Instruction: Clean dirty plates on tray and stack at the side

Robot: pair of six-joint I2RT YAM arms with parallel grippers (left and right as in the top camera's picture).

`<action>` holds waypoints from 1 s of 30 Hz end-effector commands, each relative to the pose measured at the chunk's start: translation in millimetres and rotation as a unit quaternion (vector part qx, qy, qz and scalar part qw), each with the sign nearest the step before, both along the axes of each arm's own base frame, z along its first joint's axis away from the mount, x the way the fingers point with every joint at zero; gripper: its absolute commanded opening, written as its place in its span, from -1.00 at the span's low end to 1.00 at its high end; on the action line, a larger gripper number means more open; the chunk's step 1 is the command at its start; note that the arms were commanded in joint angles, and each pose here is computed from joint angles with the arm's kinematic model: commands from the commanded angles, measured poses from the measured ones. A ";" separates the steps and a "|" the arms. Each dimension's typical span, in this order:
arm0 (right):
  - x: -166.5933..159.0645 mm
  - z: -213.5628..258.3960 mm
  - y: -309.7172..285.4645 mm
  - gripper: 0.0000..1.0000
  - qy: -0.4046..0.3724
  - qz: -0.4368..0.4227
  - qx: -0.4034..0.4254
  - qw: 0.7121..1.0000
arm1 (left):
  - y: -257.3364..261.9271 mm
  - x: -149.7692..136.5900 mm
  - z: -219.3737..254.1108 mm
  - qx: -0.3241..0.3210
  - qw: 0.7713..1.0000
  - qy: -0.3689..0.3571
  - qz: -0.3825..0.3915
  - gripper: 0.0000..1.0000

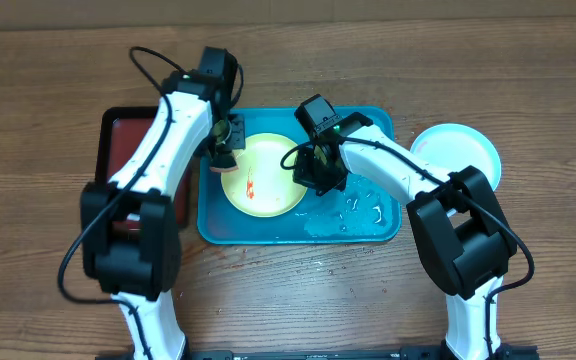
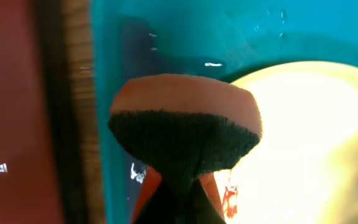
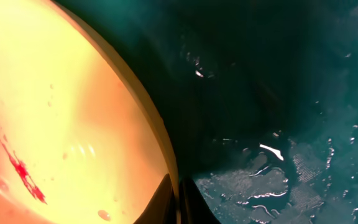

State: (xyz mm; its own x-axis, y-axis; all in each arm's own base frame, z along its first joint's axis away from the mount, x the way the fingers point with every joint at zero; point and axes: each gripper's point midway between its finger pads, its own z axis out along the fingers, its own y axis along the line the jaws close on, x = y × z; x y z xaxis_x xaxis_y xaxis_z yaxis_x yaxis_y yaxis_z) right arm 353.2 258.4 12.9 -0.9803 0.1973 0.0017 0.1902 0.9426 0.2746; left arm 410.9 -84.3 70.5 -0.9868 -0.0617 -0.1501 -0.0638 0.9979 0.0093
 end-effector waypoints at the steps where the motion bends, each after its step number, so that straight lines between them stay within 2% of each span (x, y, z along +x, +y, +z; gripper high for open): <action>1: -0.4 -15.4 -7.6 -0.93 0.009 -0.013 -0.019 1.000 | -27.9 -2.0 -26.0 -0.031 0.996 0.030 -0.076 -0.91; 10: 0.7 -19.4 -6.9 -0.93 0.009 -0.013 -0.019 1.000 | -53.0 -14.9 -45.6 -0.037 0.989 0.059 -0.129 -0.92; 14: 1.2 -19.3 -6.7 -0.93 0.008 -0.013 -0.018 1.000 | -61.2 -31.7 -45.5 -0.044 0.981 0.087 -0.168 -0.92; 18: 1.5 -19.2 -6.4 -0.93 0.007 -0.009 -0.018 1.000 | -72.6 -48.5 -43.0 -0.081 0.967 0.115 -0.213 -0.91; 22: 1.5 -19.2 -6.4 -0.93 0.007 -0.009 -0.018 1.000 | -80.8 -51.5 -41.1 -0.106 0.955 0.113 -0.252 -0.92; 26: 1.3 -19.2 -6.4 -0.93 0.007 -0.007 -0.018 1.000 | -70.3 -37.1 -44.0 -0.071 0.962 0.090 -0.248 -0.92; 28: 1.5 -19.2 -6.4 -0.93 0.006 -0.007 -0.018 1.000 | -47.6 -16.0 -46.2 -0.005 0.981 0.060 -0.182 -0.91; 30: 1.5 -19.2 -6.4 -0.93 0.006 -0.007 -0.018 1.000 | -30.9 -2.6 -44.9 0.045 0.990 0.034 -0.129 -0.92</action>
